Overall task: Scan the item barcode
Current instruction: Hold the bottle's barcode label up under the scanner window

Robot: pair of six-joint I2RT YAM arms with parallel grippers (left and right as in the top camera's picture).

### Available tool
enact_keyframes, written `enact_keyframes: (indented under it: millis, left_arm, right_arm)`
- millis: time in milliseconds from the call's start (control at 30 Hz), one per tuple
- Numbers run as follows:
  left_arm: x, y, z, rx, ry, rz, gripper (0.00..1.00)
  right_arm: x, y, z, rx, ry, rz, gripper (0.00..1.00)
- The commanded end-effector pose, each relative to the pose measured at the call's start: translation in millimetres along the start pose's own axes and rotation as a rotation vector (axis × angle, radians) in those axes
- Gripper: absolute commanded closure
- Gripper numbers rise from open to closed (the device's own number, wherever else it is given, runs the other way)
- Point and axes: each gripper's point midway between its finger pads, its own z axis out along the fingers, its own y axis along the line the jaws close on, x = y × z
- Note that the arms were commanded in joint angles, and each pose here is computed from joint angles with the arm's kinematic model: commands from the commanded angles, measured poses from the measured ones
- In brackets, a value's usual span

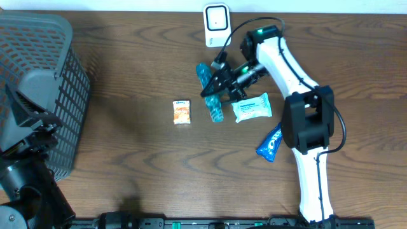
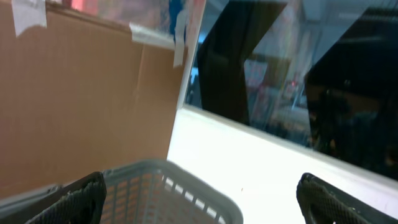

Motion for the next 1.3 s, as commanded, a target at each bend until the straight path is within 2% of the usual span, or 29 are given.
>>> enact_keyframes:
  millis: [0,267,567,800,1000,1267]
  left_arm:
    - [13,3,0,-0.014,0.048,0.017,0.02]
    - [40,9,-3,-0.031,0.156,0.071,0.02]
    - [74,18,-11,-0.052,0.295,0.139,0.02]
    - [92,24,-18,-0.064,0.377,0.18,0.02]
    - [104,28,-23,-0.071,0.427,0.204,0.02]
    - [115,33,-29,-0.08,0.48,0.23,0.02]
  right_arm:
    - [-5,70,-13,-0.249,-0.112,-0.266,0.53]
    - [-2,92,4,-0.334,-0.11,-0.37,0.52]
    - [17,105,50,-0.336,-0.083,-0.859,0.57]
    - [27,116,83,-0.361,-0.045,-1.087,0.59]
    - [31,126,90,-0.371,-0.03,-1.134,0.62]
    - [28,131,75,-0.359,-0.051,-1.096,0.64]
